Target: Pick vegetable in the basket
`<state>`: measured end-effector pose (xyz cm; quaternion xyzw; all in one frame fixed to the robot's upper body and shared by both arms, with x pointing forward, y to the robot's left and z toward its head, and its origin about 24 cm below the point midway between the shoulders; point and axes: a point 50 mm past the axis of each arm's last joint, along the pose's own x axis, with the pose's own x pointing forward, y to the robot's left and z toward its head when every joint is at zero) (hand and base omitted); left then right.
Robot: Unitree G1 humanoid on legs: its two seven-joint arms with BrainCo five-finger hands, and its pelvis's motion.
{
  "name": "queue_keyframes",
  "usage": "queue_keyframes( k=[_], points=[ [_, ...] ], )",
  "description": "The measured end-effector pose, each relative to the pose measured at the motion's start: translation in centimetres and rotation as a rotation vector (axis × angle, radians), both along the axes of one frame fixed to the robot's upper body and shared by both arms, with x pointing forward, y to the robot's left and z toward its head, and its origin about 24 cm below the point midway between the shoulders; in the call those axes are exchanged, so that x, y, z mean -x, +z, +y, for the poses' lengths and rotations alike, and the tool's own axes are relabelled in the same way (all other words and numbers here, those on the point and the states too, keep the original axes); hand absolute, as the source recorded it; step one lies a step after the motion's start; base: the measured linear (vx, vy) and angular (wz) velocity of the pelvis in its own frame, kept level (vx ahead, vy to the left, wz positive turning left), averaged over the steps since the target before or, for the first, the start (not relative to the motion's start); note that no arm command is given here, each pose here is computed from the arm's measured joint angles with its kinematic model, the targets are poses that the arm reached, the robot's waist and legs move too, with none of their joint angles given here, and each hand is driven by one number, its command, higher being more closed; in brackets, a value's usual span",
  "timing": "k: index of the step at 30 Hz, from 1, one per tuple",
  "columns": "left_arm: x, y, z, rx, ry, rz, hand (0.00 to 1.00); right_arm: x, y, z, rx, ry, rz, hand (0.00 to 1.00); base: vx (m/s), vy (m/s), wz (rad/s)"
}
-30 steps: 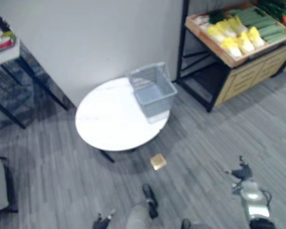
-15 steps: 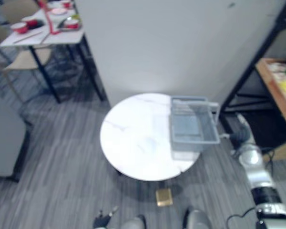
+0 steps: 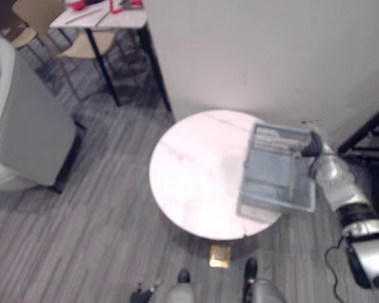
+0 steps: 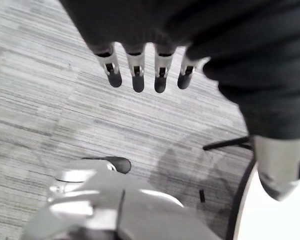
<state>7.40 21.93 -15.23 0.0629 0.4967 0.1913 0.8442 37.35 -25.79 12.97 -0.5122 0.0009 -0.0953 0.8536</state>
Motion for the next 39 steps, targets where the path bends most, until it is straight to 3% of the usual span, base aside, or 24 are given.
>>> queue_keyframes(
  k=[6, 12, 13, 17, 26, 34, 39],
  points=[
    [-0.3, 0.0, -0.4, -0.006, -0.006, -0.012, 0.0, -1.7, 3.4, -0.8, 0.064, -0.037, -0.022, 0.0, 0.0, -0.005, 0.25],
    [-2.7, 0.9, -0.7, 0.001, -0.027, -0.115, 0.0, -2.0, 9.3, -3.8, 0.127, -0.139, -0.11, 0.0, -0.04, -0.006, 0.15],
    [-3.5, 1.1, -0.8, -0.001, -0.048, -0.133, 0.0, -1.8, 10.2, -4.8, 0.138, -0.171, -0.118, 1.0, -0.05, -0.017, 0.17],
    [-4.6, 1.5, -1.4, 0.003, -0.096, -0.168, 0.0, -1.0, 12.4, -6.8, 0.161, -0.232, -0.16, 1.0, -0.04, -0.011, 0.06],
    [-5.1, 1.5, -1.9, 0.018, -0.132, -0.175, 0.0, -0.7, 11.2, -7.4, 0.153, -0.232, -0.097, 1.0, 0.01, 0.009, -0.07],
    [-6.7, 2.3, -1.7, 0.003, -0.172, -0.227, 0.0, 2.1, 1.8, -4.5, 0.014, -0.094, -0.052, 1.0, 0.0, 0.013, -0.4],
    [-7.3, 2.5, -1.1, -0.014, -0.233, -0.208, 0.0, 8.1, -3.8, -7.1, -0.179, -0.211, -0.027, 1.0, 0.01, 0.005, -0.43]
  ],
)
